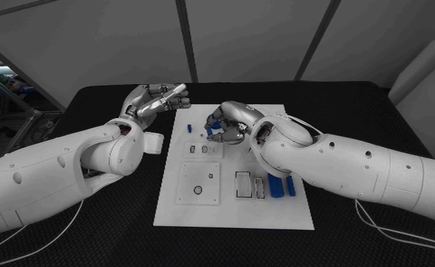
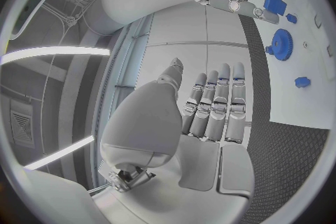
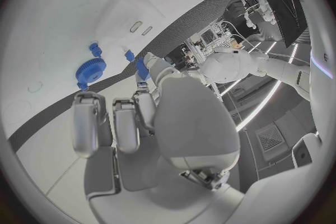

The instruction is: Assemble the parts on the task board

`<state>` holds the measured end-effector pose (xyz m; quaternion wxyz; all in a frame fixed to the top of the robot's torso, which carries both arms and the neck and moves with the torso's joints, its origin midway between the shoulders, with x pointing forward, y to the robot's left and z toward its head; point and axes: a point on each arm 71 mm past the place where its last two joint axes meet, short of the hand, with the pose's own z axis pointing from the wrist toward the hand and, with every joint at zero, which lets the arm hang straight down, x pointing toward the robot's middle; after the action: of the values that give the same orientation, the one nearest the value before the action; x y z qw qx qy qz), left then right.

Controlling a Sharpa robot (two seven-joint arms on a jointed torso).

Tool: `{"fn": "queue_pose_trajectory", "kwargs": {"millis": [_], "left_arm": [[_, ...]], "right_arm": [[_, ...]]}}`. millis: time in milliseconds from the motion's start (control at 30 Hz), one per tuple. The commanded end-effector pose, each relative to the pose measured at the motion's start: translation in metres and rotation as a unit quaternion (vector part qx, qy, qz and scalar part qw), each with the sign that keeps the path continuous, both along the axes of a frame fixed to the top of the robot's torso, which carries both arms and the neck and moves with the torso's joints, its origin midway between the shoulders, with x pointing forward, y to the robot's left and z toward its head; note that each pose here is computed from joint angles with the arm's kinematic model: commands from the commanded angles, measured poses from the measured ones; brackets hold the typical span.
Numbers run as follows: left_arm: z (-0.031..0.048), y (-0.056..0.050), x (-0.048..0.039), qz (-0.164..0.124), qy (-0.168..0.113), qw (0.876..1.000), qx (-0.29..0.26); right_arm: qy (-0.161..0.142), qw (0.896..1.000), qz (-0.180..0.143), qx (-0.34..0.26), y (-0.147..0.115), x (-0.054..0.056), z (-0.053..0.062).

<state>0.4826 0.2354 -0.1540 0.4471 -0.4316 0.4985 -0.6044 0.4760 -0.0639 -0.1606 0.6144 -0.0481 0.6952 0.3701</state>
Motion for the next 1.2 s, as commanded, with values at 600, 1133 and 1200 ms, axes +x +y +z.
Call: {"fn": "queue_pose_trajectory", "kwargs": {"millis": [600, 1133, 1200], "left_arm": [[0.0013, -0.003, 0.0003, -0.009, -0.004, 1.0, -0.001], [0.0009, -0.003, 0.0008, -0.009, -0.003, 1.0, -0.001], [0.0008, -0.003, 0.0009, -0.009, -0.003, 1.0, -0.001]], "right_arm": [[0.042, 0.997, 0.004, -0.062, 0.013, -0.006, -0.029], [0.05, 0.996, 0.007, -0.074, 0.013, -0.008, -0.036], [0.05, 0.996, 0.006, -0.075, 0.013, -0.008, -0.036]]}}
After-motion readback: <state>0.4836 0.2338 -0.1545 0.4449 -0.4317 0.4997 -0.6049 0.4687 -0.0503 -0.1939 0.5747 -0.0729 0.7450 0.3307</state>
